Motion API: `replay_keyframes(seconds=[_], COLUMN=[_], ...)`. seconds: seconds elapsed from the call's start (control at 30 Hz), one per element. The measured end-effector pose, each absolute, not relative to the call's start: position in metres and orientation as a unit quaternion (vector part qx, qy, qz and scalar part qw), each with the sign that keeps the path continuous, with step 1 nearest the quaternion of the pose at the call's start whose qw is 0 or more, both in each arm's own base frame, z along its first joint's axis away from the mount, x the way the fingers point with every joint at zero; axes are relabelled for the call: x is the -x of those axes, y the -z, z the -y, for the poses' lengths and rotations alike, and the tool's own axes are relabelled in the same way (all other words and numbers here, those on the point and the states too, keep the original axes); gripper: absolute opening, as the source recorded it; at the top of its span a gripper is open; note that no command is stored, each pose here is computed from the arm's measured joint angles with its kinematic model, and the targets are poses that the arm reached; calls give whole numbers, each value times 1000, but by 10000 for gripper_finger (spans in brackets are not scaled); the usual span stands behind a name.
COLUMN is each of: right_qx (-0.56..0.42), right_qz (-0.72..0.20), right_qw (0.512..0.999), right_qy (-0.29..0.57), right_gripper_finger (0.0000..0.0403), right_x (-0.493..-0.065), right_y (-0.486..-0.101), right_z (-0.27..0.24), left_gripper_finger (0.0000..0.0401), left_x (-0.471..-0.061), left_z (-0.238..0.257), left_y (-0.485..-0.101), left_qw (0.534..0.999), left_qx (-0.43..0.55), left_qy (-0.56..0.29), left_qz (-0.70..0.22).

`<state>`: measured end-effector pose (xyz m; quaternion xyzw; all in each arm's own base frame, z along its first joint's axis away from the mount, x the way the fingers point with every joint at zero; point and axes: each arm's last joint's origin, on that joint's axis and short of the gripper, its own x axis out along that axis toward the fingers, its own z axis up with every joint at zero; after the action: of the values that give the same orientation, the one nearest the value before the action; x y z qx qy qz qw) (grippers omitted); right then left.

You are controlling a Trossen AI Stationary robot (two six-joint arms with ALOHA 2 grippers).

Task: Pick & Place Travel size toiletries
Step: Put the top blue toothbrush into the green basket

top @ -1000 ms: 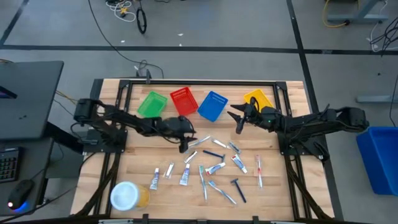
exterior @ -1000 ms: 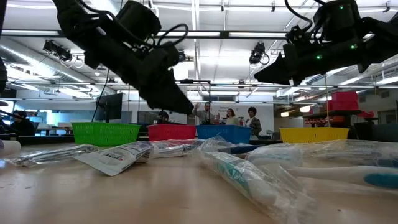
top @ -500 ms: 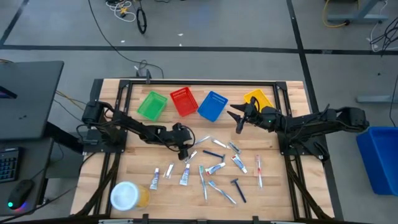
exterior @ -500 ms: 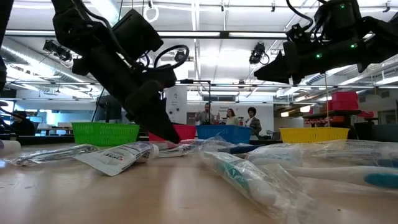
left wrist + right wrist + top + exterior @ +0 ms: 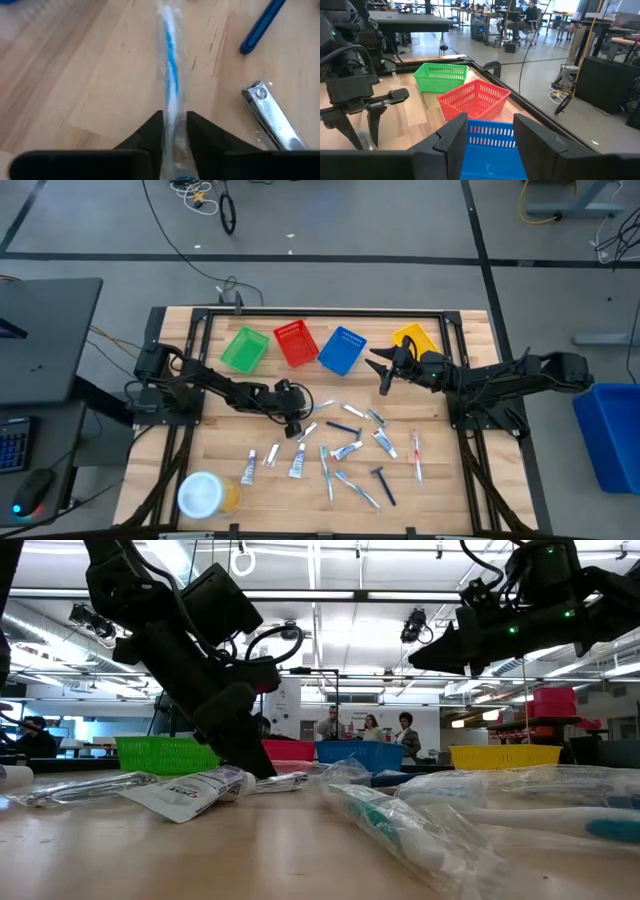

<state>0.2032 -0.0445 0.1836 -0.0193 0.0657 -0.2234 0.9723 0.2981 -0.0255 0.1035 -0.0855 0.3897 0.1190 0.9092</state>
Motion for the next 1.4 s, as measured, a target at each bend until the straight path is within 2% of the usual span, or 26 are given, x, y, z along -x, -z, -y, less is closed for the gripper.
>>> replay_keyframes(seconds=[0.13, 0.23, 0.37, 0.53, 0.77, 0.97, 1.17, 1.4], right_qx=[19, 19, 6, -6, -10, -11, -11, -11], right_qz=[-66, -66, -64, -68, -69, -71, -72, -74], right_qw=[973, 973, 973, 973, 982, 984, 984, 984], right_qy=[222, 222, 221, 222, 176, 160, 160, 160], right_gripper_finger=[167, 166, 165, 163, 161, 159, 158, 156], right_x=[-203, -203, -203, -203, -204, -204, -204, -204], right_y=[-183, -183, -183, -182, -182, -181, -181, -181], right_z=[44, 44, 44, 44, 41, 41, 41, 41], left_gripper_finger=[33, 14, 16, 22, 14, 14, 14, 14], left_x=[-297, -297, -293, -287, -258, -219, -196, -184], left_z=[25, 25, 24, 20, 9, -14, -36, -59], left_y=[-105, -107, -114, -141, -188, -217, -229, -217], left_qw=[909, 910, 909, 918, 898, 862, 834, 804], left_qx=[80, 76, 84, 74, 61, 85, 56, 55], left_qy=[-127, -125, -148, -186, -341, -428, -474, -493], left_qz=[-390, -387, -382, -343, -272, -257, -277, -328])
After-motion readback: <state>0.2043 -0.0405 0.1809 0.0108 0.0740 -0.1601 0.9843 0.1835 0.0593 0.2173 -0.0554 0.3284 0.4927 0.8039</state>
